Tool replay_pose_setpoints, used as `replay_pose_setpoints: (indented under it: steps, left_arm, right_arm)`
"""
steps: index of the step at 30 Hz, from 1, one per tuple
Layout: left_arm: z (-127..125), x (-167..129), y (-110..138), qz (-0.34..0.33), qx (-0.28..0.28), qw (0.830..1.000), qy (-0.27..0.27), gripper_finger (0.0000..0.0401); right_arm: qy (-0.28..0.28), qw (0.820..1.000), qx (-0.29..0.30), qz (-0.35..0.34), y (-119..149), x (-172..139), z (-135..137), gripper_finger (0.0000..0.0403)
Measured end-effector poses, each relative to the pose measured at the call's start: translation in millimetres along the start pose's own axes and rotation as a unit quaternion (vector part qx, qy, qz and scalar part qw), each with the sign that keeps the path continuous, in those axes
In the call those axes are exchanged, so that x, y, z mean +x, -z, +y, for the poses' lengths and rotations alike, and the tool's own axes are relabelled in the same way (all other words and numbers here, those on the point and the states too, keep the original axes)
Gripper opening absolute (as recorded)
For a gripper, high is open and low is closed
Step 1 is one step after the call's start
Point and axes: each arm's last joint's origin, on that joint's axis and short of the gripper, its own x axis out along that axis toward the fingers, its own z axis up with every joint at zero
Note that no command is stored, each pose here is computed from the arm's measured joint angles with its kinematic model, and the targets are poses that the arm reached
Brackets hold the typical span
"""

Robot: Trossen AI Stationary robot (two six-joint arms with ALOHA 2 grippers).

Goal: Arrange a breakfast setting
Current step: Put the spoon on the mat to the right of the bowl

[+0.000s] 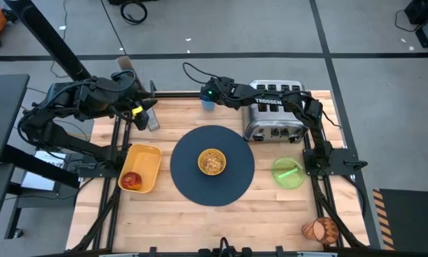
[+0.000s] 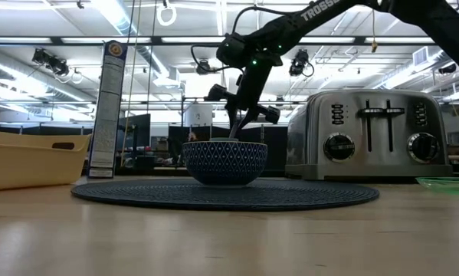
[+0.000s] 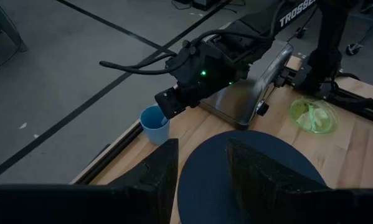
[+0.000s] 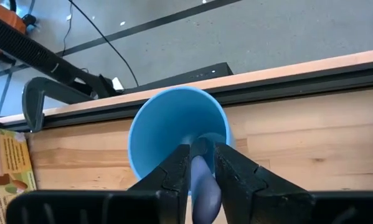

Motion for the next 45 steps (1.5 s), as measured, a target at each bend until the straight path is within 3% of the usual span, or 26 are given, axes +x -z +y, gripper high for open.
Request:
replay_pose_setpoints:
  steps: [12,19,31,45]
  left_arm:
    - [0.0,0.0,0.0,0.000,0.000,1.000,0.000,0.0144]
    - [0.0,-0.1,0.0,0.000,0.000,1.000,0.000,0.0144]
    - [0.0,-0.1,0.0,0.000,0.000,1.000,0.000,0.0144]
    - [0.0,0.0,0.0,0.000,0.000,1.000,0.000,0.0144]
  right_arm:
    - [0.000,1.000,0.009,0.002,-1.2,-2.0,-0.3,0.0096]
    - [0.035,0.998,0.046,0.027,2.6,-2.5,-7.8,0.0096]
    - [0.008,0.997,0.076,0.017,-2.8,-0.3,-3.5,0.0095]
    - [0.007,0.997,0.075,0.018,-5.1,1.5,-4.4,0.0044]
